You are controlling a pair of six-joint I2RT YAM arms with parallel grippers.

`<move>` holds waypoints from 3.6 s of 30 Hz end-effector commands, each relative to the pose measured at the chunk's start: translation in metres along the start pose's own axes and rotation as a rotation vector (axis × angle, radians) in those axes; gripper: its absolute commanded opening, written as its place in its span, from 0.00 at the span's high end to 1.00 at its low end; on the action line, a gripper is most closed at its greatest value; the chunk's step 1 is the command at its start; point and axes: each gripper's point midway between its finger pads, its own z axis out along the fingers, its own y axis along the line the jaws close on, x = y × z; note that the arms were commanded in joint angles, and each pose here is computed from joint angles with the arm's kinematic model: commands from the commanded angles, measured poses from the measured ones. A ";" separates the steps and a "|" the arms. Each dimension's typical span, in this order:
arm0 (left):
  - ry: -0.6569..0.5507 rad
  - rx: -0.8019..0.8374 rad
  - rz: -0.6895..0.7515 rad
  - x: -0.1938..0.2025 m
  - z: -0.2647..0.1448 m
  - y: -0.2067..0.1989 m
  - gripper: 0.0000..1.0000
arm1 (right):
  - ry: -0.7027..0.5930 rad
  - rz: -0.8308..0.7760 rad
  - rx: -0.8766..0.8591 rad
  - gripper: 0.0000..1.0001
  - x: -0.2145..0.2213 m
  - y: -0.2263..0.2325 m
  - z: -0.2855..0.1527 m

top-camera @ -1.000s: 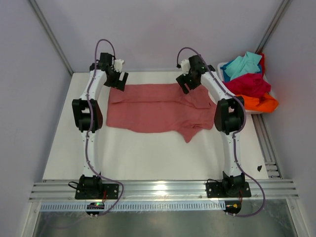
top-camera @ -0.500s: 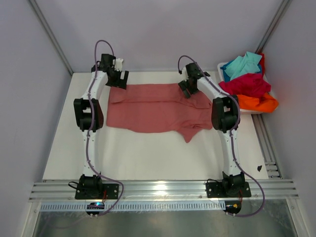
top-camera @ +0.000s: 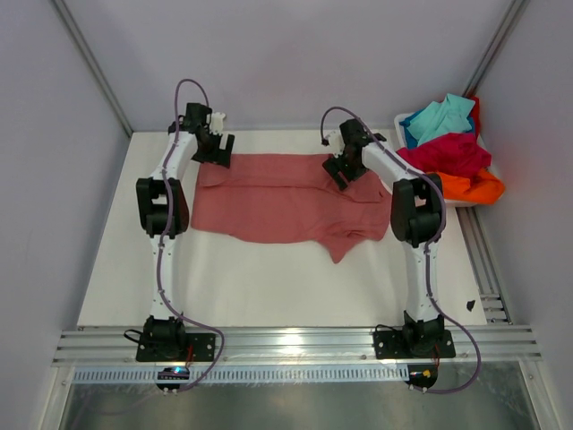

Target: Fold and stack the t-shirts

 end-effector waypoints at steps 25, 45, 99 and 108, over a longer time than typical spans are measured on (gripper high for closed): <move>0.050 0.201 0.020 0.060 -0.163 -0.030 0.08 | -0.039 -0.103 -0.324 0.17 0.101 0.085 -0.178; 0.077 0.021 -0.337 0.113 -0.186 0.053 0.08 | 0.156 0.304 0.631 0.19 0.178 -0.117 -0.203; -0.104 -0.130 -0.204 0.067 -0.242 0.050 0.07 | -0.223 -0.056 0.193 0.14 0.108 0.024 -0.215; -0.150 -0.178 -0.181 0.099 -0.254 0.041 0.06 | -0.208 -0.001 0.207 0.14 0.133 0.033 -0.194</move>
